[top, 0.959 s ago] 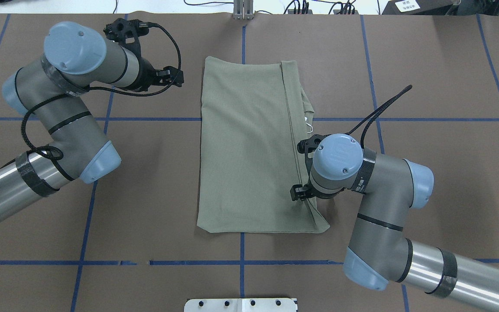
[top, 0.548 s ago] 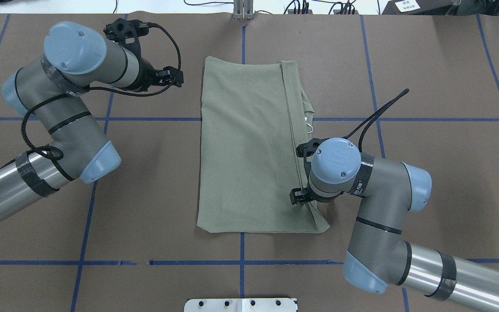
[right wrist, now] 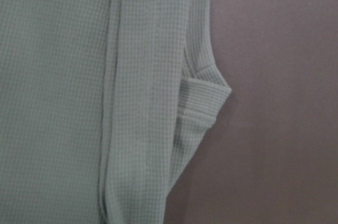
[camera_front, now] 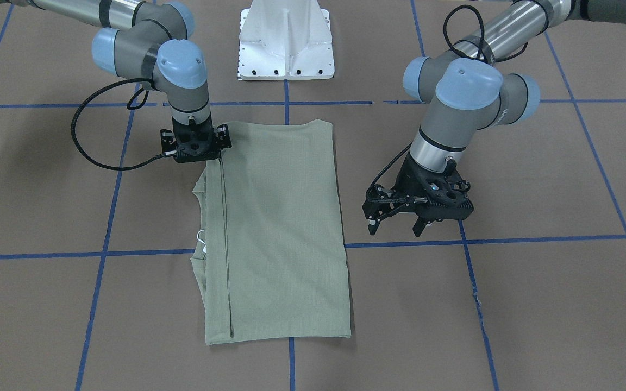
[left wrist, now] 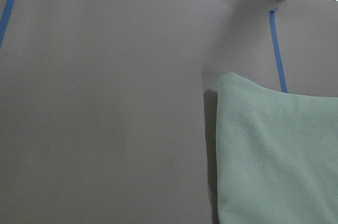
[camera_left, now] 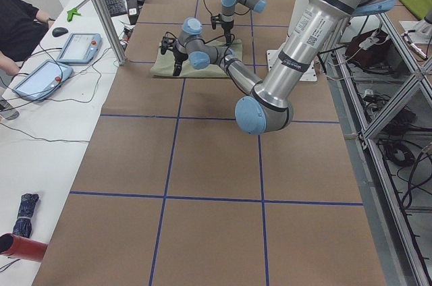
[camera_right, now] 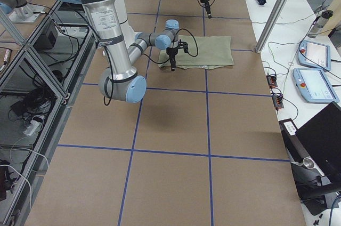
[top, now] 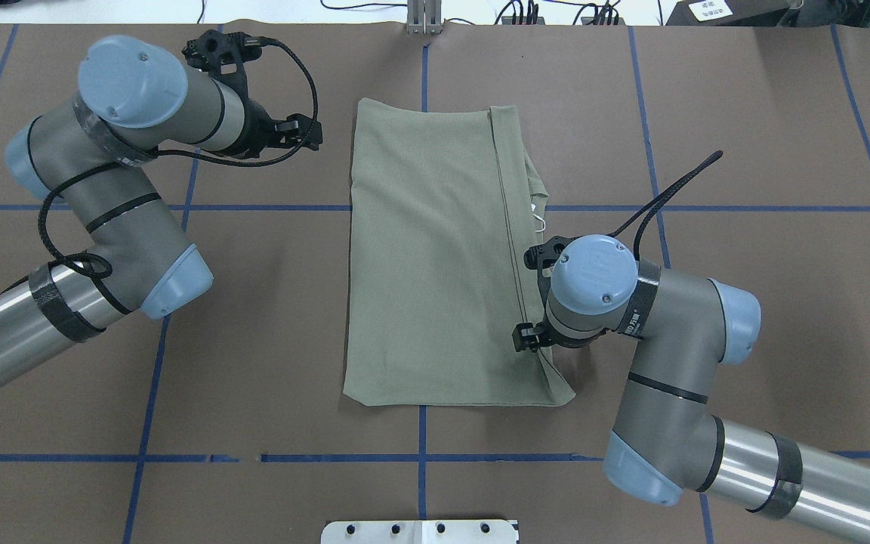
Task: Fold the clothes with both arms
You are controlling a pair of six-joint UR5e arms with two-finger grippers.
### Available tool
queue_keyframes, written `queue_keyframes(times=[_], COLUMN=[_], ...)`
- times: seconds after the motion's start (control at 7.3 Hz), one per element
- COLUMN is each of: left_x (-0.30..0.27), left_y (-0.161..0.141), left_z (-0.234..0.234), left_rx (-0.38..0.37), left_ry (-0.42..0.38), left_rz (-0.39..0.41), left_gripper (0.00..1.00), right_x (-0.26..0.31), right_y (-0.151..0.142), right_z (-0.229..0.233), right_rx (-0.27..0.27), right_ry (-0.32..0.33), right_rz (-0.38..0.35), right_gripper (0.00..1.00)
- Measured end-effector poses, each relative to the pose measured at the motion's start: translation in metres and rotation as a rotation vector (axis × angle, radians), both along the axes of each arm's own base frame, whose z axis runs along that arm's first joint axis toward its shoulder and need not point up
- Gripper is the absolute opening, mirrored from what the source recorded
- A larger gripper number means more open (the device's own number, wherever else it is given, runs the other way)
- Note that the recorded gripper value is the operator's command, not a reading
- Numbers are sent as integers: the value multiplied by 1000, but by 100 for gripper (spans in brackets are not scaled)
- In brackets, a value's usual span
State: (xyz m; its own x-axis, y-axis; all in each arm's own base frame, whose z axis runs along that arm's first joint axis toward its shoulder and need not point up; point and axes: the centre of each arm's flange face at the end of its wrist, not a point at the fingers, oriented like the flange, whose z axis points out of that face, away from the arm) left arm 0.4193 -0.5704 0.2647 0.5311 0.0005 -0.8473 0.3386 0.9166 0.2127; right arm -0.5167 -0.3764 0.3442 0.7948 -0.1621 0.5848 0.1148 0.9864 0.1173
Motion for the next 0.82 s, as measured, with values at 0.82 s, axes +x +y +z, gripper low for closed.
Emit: queue_keyframes(times=[0.82], left_x=[1], left_y=[1], left_z=[-3], left_rx=[-7], left_ry=[8], left_rz=[16], left_gripper=[100], right_x=[62], right_y=[-16], right_z=[37], right_rx=[11], right_ry=[30], right_rz=[18], right_gripper=[100])
